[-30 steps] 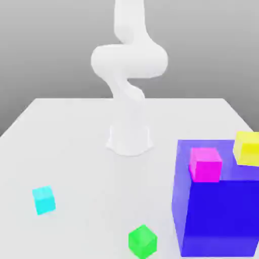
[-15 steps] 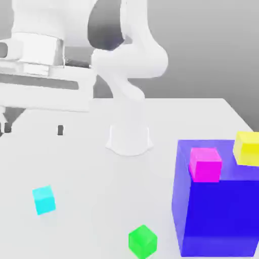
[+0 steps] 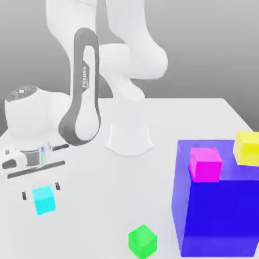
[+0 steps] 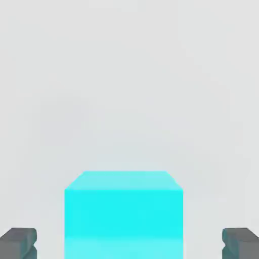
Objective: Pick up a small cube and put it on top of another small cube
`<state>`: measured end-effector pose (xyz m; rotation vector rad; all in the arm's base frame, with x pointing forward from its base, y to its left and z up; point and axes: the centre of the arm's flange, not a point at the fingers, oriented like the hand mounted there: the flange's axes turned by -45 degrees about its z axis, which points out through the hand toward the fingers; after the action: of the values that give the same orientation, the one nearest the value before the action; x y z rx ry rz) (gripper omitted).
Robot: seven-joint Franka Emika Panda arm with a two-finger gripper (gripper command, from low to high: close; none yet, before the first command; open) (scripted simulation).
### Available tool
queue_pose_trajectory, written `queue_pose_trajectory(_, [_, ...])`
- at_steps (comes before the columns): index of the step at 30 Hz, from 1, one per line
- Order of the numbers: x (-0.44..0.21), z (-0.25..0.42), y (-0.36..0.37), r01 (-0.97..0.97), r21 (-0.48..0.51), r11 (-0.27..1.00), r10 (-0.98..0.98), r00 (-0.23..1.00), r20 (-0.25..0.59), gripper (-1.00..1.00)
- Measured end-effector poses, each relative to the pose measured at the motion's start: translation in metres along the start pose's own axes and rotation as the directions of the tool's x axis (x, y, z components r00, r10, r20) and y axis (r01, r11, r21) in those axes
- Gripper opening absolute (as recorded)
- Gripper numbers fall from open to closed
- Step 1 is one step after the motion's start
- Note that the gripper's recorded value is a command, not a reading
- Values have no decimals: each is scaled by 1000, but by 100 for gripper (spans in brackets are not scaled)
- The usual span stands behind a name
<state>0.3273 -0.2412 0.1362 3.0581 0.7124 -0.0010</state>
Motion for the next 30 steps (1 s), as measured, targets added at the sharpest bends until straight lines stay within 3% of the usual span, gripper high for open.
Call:
queue_pose_trajectory(6, [0,2,0,0,3,1000,0,1000,0,-100])
queue_pose_trajectory(12, [2,-52,-1,7,3,1000,-7,1000,-1,-100])
queue_pose_trajectory(16, [63,-69,-24,233,4,972,-233,972,-2,-100])
queue_pose_trajectory(20, [136,-82,-67,497,4,868,-497,868,-3,-100])
queue_pose_trajectory(25, [215,-100,-144,770,3,639,-770,639,-3,-100])
queue_pose_trajectory(27, [238,-104,-174,842,2,540,-842,540,-2,-100])
queue_pose_trajectory(30, [245,-76,-181,861,2,509,-861,509,-1,-100])
